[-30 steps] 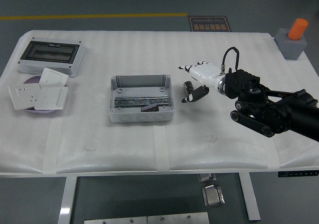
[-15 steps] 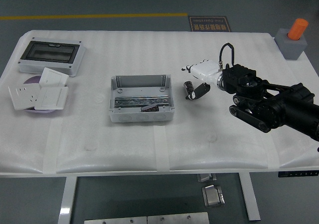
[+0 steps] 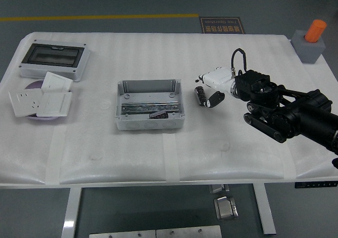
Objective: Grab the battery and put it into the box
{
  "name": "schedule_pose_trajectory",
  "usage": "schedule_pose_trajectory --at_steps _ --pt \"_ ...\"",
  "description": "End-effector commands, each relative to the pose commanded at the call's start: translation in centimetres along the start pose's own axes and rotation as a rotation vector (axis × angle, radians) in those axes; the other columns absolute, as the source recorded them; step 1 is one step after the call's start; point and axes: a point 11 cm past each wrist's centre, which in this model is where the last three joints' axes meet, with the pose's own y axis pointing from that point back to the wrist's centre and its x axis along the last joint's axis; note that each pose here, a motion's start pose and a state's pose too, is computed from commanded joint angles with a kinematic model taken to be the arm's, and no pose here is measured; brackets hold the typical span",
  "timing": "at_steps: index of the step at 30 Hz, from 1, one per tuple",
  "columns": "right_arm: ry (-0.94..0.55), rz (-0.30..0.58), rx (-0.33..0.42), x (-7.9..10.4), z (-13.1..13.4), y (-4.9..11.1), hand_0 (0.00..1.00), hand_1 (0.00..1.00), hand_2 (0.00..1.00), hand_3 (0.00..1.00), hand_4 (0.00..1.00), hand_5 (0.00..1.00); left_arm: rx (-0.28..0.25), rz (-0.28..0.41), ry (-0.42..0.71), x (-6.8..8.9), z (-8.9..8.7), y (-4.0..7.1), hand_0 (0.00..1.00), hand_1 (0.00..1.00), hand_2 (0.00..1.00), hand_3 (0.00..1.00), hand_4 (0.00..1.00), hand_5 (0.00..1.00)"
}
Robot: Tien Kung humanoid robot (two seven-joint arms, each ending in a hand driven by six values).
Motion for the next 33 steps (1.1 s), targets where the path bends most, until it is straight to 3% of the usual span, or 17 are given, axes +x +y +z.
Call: schedule_pose_trajectory --at_steps 33 --pt "-0.003 -0.009 0.002 -1.3 0.1 -0.1 0.889 0.726 0.79 0.861 0.716 0.385 -0.021 0.005 -0.006 -0.1 0.4 0.0 0.518 0.622 0.439 0.532 0.506 0.316"
